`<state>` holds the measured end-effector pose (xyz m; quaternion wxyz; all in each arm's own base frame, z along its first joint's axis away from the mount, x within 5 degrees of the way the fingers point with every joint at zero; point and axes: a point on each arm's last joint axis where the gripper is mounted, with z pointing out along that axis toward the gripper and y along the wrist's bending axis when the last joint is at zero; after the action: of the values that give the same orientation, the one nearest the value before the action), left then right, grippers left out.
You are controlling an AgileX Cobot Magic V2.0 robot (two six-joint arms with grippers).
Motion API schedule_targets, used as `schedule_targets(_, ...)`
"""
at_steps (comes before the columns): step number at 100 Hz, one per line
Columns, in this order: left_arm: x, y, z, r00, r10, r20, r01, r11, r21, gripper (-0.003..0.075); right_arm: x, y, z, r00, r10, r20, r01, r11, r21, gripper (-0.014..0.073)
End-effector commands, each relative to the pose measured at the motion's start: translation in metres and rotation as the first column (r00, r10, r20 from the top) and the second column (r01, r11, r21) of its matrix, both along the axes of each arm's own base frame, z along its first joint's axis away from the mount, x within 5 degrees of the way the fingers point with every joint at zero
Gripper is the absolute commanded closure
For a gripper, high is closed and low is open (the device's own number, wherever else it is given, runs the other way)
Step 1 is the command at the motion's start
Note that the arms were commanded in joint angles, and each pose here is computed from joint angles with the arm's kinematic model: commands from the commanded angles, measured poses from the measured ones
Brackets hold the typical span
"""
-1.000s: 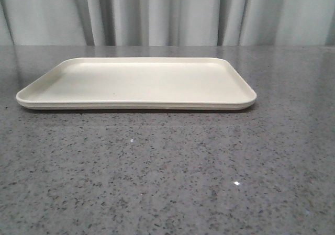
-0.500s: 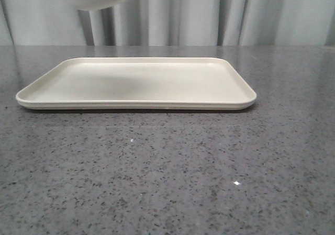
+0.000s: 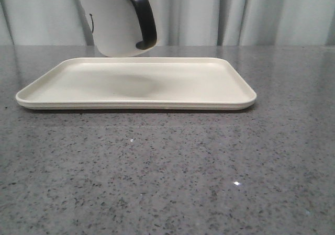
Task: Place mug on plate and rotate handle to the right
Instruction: 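Carry the mug over the cream tray and lower it down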
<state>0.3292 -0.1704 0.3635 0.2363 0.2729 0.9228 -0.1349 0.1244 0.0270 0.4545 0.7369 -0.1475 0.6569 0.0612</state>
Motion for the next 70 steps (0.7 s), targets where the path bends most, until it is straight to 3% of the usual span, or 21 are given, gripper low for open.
schedule_targets(1, -0.002, -0.002, 0.019, 0.997, 0.015, 0.075, -0.011, 0.998, -0.058, 0.0741, -0.003, -0.003, 0.013, 0.998, -0.033, 0.061, 0.032, 0.999, 0.022, 0.0214)
schedule_targets(21, 0.005, -0.007, 0.004, 1.000, 0.008, 0.018, -0.008, 0.999, -0.039, 0.0740, -0.003, -0.003, 0.013, 0.998, -0.033, 0.061, 0.032, 0.999, 0.022, 0.0214)
schedule_targets(70, 0.001, -0.016, 0.002, 1.000, -0.016, -0.001, 0.016, 0.998, -0.055, 0.0740, -0.003, -0.003, 0.013, 0.998, -0.033, 0.061, 0.032, 0.999, 0.022, 0.0214)
